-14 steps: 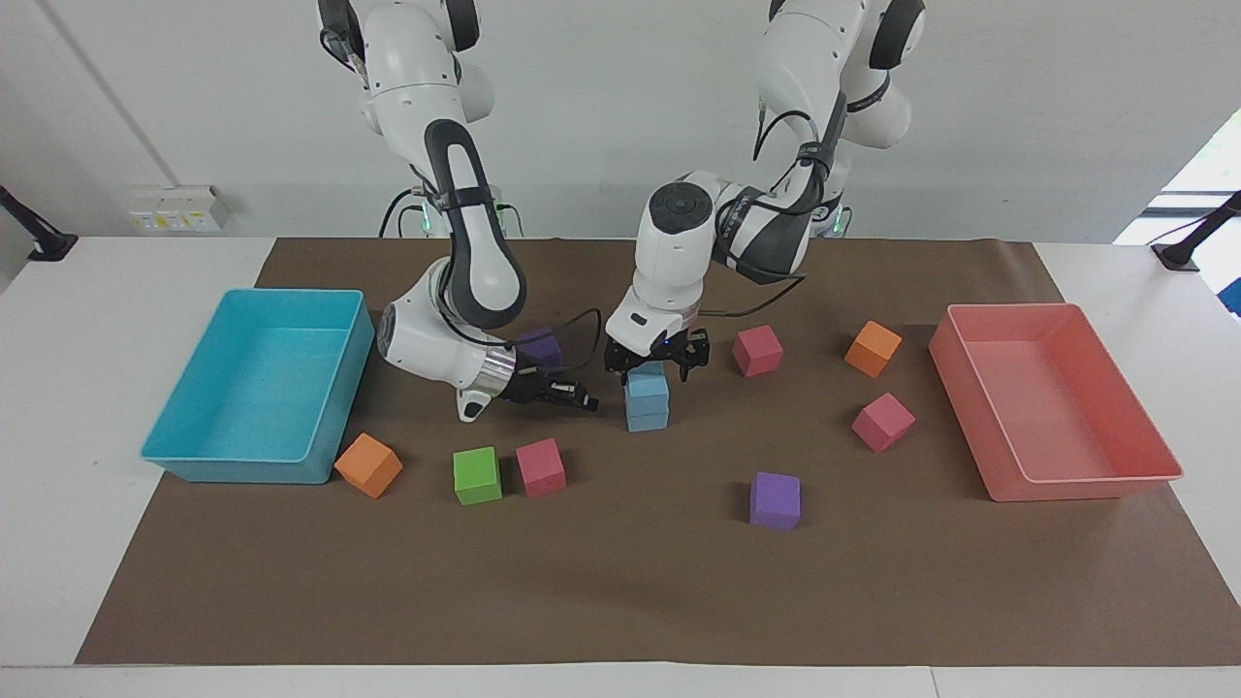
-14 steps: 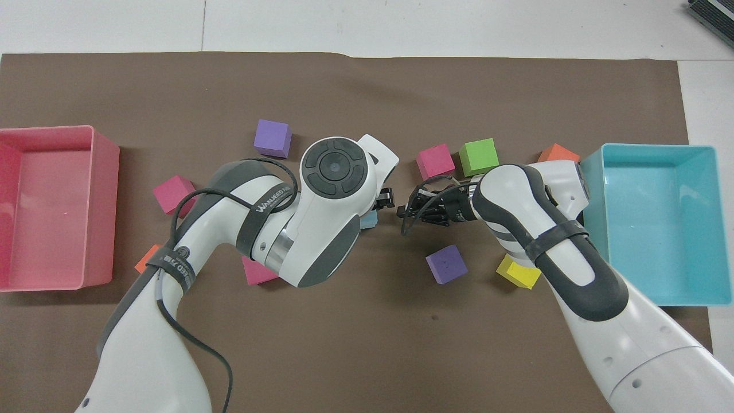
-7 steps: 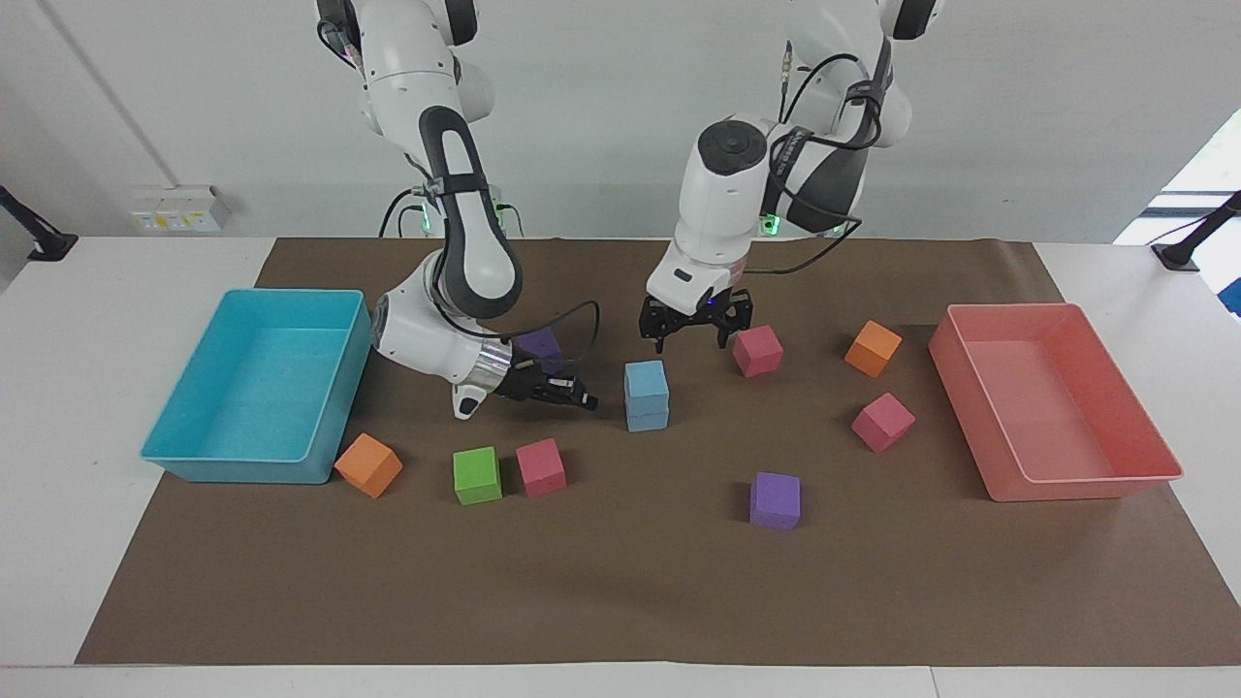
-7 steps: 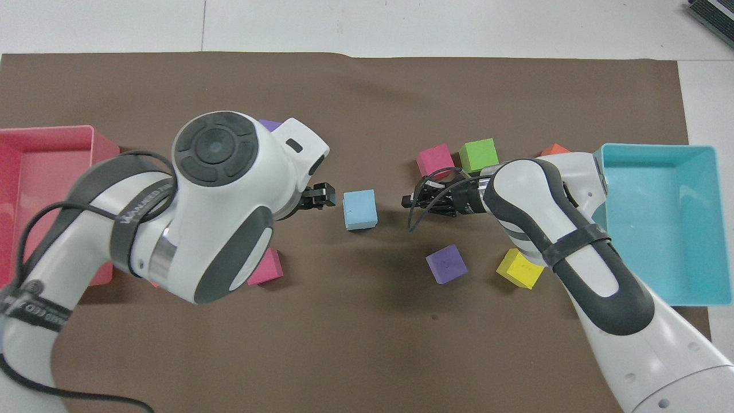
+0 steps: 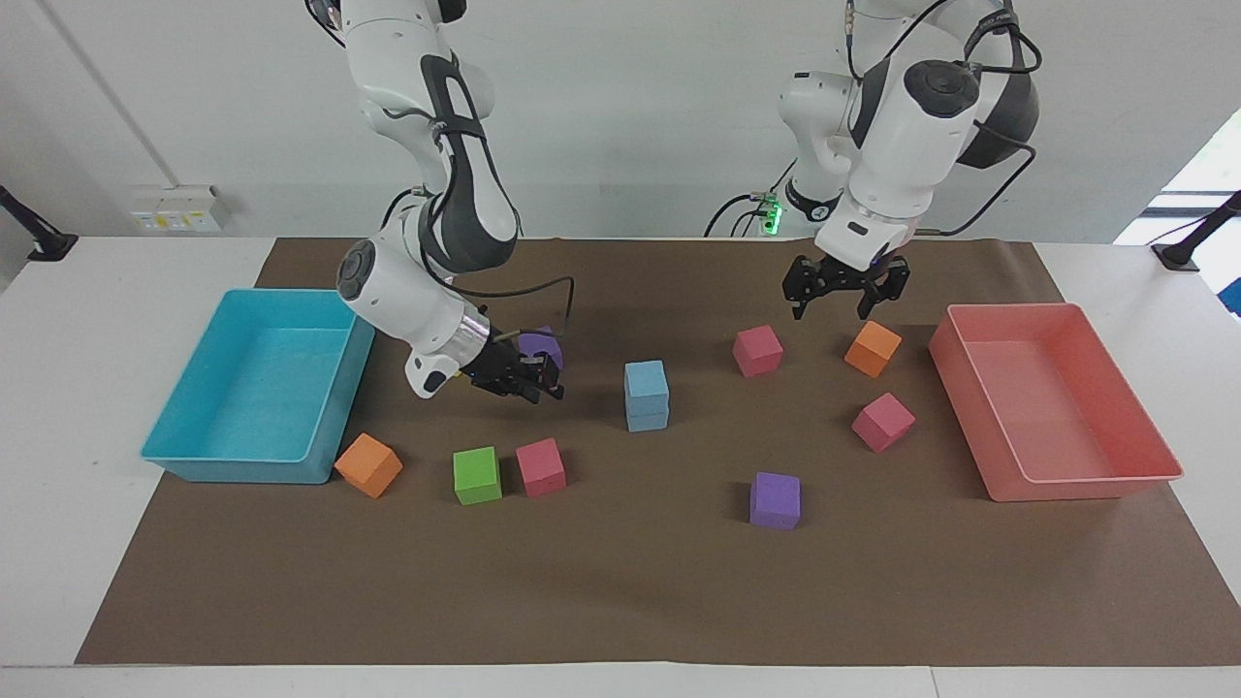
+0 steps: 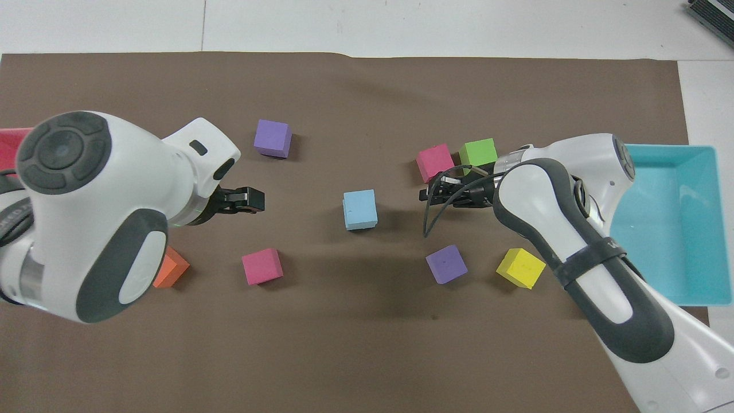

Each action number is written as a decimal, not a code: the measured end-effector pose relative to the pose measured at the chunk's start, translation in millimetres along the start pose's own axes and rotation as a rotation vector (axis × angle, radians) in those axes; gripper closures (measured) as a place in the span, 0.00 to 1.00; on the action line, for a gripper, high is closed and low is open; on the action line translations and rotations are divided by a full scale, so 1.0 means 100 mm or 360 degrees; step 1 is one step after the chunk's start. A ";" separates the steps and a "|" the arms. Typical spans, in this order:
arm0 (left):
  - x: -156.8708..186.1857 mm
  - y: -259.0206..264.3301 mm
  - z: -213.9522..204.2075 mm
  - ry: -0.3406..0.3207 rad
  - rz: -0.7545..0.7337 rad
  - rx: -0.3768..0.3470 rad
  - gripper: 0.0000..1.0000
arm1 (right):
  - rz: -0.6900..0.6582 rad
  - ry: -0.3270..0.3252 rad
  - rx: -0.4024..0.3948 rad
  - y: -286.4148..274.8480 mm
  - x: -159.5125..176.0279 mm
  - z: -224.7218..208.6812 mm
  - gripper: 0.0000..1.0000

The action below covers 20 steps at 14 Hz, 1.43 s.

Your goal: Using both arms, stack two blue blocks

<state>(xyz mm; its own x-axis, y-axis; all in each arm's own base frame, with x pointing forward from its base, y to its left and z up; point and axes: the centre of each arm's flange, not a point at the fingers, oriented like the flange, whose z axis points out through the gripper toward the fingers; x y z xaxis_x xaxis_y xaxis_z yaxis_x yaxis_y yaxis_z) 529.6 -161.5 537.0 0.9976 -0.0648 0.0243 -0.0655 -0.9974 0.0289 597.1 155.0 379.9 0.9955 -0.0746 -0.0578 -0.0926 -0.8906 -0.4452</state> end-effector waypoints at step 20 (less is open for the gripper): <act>0.14 -1.07 -1.12 -0.0068 0.0095 0.0010 0.00 | -0.0163 0.0179 -0.0769 0.11 -0.43 -2.94 0.00</act>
<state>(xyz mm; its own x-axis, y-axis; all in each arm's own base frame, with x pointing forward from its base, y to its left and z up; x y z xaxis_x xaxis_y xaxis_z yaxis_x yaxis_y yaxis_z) 547.9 -52.0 646.5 0.9920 -0.1251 -0.0168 -0.1247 -0.9919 0.0226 559.2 16.9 640.3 0.9973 -0.0001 0.0731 -0.0017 -0.9997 0.0225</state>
